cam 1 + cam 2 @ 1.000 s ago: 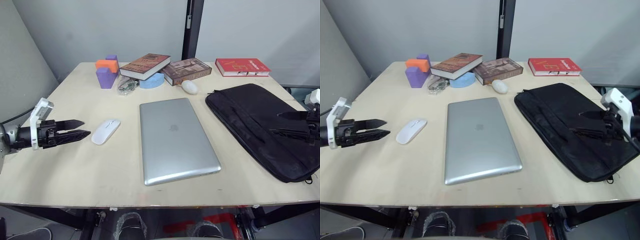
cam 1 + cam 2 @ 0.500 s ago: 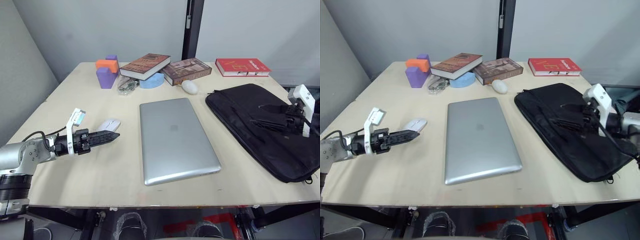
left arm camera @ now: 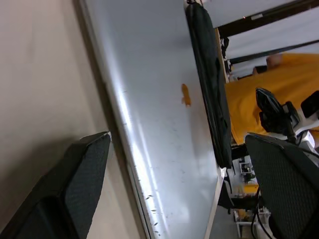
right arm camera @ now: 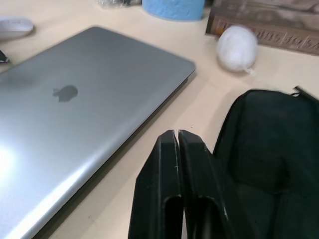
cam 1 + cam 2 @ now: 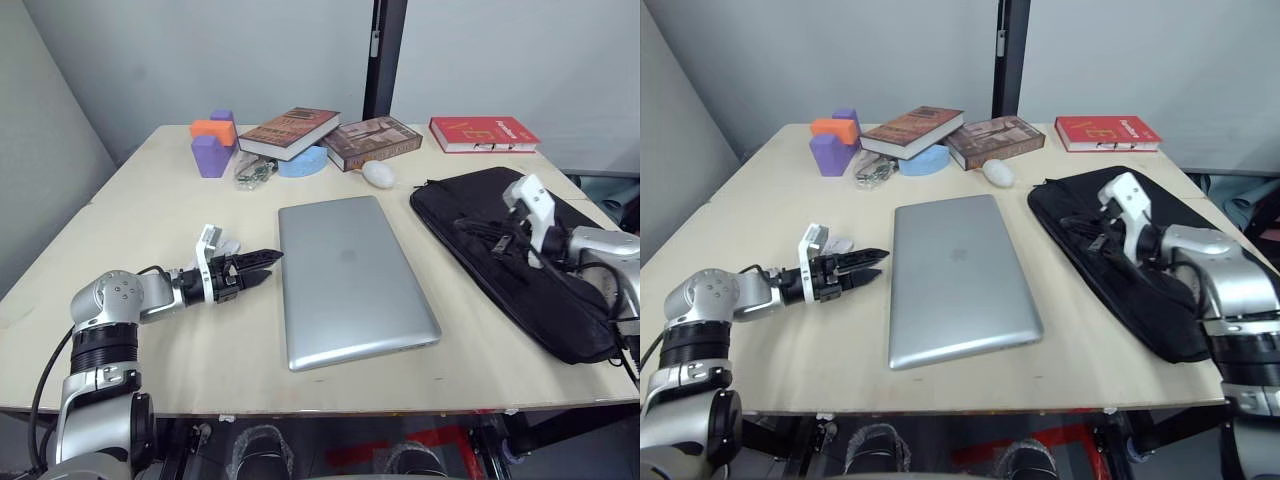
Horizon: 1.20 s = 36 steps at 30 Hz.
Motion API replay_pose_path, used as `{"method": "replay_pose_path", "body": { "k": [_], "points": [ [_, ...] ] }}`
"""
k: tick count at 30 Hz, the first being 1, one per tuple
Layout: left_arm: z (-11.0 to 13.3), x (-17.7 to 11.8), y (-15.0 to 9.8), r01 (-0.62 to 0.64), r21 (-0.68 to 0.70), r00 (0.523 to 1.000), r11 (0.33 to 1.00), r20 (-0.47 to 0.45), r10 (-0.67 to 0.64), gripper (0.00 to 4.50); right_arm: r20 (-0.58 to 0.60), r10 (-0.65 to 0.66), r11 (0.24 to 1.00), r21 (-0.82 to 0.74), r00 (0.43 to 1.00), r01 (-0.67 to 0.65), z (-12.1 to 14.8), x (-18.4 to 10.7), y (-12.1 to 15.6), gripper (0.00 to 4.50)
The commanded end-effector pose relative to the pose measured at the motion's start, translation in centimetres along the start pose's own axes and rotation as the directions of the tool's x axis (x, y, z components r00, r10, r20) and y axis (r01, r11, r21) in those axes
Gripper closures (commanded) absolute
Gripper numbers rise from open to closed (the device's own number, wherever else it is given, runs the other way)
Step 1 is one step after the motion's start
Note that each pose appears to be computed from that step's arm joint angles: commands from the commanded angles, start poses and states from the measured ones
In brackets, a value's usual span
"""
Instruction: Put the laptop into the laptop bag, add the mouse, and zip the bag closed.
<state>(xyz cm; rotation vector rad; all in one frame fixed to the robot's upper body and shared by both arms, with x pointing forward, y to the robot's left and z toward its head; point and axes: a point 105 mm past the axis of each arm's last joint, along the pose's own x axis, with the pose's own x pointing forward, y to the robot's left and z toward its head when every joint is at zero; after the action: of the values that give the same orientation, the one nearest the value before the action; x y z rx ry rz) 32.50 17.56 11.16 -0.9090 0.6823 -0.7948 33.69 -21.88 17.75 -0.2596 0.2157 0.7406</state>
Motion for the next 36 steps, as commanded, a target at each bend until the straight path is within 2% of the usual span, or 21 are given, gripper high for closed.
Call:
{"method": "replay_pose_path", "body": {
  "k": [1,7,9,13,20,27,36],
  "points": [
    [0.2,0.7,-1.1,0.028,0.017,0.999,0.999,-0.027,-0.027,0.00,-0.033,-0.041,0.997,-0.067,0.999,0.039,-0.3,1.5,-0.3,4.49],
    [0.0,2.2,-0.9,0.008,0.019,0.998,1.000,-0.066,-0.007,0.00,-0.166,-0.104,0.994,-0.057,0.981,0.096,-3.5,4.9,-1.0,4.49],
    [0.2,2.5,-0.7,0.000,0.025,0.998,1.000,-0.064,0.002,0.00,-0.207,-0.083,0.995,-0.069,0.975,0.071,-4.5,5.8,-0.5,4.49],
    [0.9,3.1,-0.9,0.006,0.029,0.999,1.000,-0.040,-0.005,0.00,-0.227,-0.101,0.994,-0.061,0.969,0.090,-5.2,7.6,-0.4,4.49],
    [0.2,3.7,-1.0,0.017,0.032,0.997,0.999,-0.071,-0.015,0.00,-0.231,-0.004,0.998,-0.061,0.973,-0.010,-5.0,10.3,1.9,4.49],
    [0.1,3.9,-1.2,0.032,0.031,0.998,0.999,-0.061,-0.030,0.00,-0.154,0.151,0.988,-0.018,0.977,-0.155,-2.8,12.3,5.5,4.49],
    [0.2,4.3,-2.0,0.077,0.063,0.996,0.995,-0.042,-0.075,0.00,-0.132,0.150,0.989,0.013,0.980,-0.150,-2.0,12.2,5.3,4.49]
  ]
}}
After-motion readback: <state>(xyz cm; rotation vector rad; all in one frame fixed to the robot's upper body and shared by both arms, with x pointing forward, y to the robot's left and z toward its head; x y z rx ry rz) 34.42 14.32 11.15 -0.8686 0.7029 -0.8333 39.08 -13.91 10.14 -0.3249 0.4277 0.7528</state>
